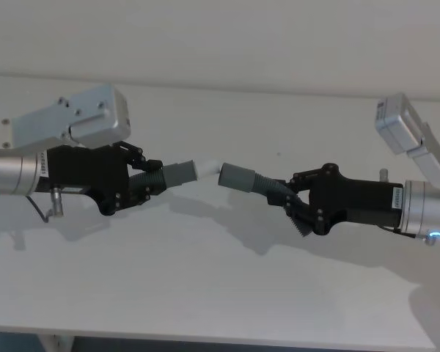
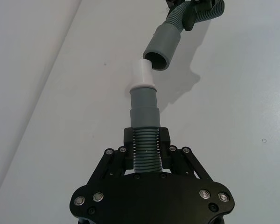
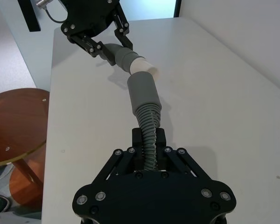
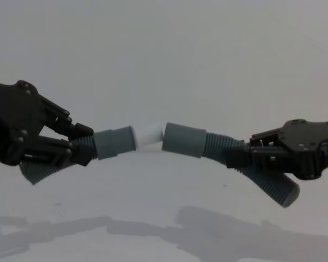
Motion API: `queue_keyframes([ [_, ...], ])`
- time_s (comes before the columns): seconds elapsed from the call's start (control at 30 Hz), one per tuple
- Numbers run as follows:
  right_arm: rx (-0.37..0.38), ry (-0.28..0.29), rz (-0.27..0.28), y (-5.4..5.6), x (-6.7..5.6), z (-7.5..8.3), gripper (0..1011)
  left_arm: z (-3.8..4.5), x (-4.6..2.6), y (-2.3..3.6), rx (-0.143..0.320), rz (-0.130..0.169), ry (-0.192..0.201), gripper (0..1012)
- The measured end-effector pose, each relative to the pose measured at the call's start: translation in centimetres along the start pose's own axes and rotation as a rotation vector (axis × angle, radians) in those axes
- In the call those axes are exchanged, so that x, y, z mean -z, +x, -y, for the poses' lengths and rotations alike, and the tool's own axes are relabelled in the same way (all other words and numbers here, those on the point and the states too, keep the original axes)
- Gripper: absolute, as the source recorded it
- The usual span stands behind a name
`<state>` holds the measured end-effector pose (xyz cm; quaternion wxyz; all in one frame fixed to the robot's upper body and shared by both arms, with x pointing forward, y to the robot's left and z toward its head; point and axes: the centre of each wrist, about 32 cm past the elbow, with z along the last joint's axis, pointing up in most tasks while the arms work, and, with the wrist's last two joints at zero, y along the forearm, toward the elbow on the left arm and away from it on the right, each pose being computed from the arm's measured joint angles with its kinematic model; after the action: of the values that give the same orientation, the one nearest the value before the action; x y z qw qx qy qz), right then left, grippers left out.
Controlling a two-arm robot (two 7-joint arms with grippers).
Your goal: Use both hands to pick up one end of the pipe from the table, align the ends, and insert them.
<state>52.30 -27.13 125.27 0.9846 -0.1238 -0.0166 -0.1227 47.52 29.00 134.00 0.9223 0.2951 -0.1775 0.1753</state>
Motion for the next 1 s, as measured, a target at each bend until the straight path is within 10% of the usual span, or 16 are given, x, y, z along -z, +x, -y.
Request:
queue_keyframes([
  [1.0, 0.037, -0.02, -0.006, -0.01, 0.14, -0.24, 156, -0.32, -0.19, -0.49, 0.04, -0.009, -0.023, 305],
])
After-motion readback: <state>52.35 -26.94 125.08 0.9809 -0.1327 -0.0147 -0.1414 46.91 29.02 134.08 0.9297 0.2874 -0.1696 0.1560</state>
